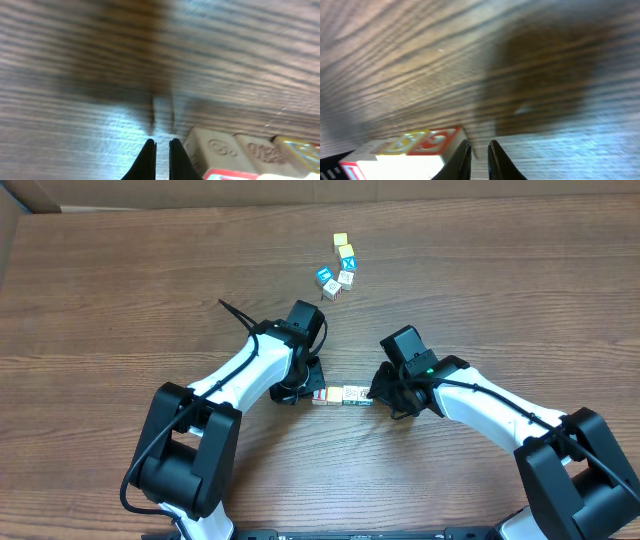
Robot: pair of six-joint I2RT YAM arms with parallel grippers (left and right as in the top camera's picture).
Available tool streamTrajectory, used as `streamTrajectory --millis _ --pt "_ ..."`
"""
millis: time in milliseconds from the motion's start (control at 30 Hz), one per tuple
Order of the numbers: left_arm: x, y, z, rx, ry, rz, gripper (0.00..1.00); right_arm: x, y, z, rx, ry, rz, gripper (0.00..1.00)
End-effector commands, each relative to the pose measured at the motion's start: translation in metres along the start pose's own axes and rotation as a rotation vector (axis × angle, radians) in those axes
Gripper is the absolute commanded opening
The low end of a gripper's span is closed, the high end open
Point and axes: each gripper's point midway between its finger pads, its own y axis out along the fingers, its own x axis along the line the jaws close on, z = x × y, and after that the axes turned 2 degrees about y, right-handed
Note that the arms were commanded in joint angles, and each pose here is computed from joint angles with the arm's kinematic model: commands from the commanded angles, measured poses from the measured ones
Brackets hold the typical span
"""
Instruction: Flip 4 blocks
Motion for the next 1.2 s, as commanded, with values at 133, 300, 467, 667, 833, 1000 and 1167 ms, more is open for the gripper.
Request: streamTrajectory --millis 133,300,467,667,833,1000,1167 --pt "0.016 -0.026 -0.017 -0.072 -0.011 -0.020 0.04 0.004 -0.028 -0.029 -0.047 -0.027 0.070 0.15" --pt "0.015 -0.048 -0.020 -0.124 0.021 0.008 0.04 0.000 -0.045 -0.037 -0.074 -0.068 0.150 0.15" --pt "0.021 -0.049 -0.019 -0.127 0.019 -0.020 0.04 -0.004 -0.044 -0.034 -0.060 -0.090 0.168 0.10" --pt "0.022 -0.042 -0.011 -0.095 0.030 -0.039 0.04 -0.009 -0.040 -0.032 -0.054 -0.090 0.177 0.04" --pt "0.021 -0.037 -0.006 -0.091 0.042 -0.046 0.04 -0.010 -0.036 -0.032 -0.058 -0.091 0.173 0.04" --pt "0.028 -0.039 -0.016 -0.143 0.045 -0.099 0.04 -0.015 -0.034 -0.032 -0.067 -0.091 0.185 0.04" --pt "0.028 -0.039 -0.017 -0.149 0.044 -0.101 0.04 -0.020 -0.030 -0.031 -0.067 -0.091 0.192 0.04"
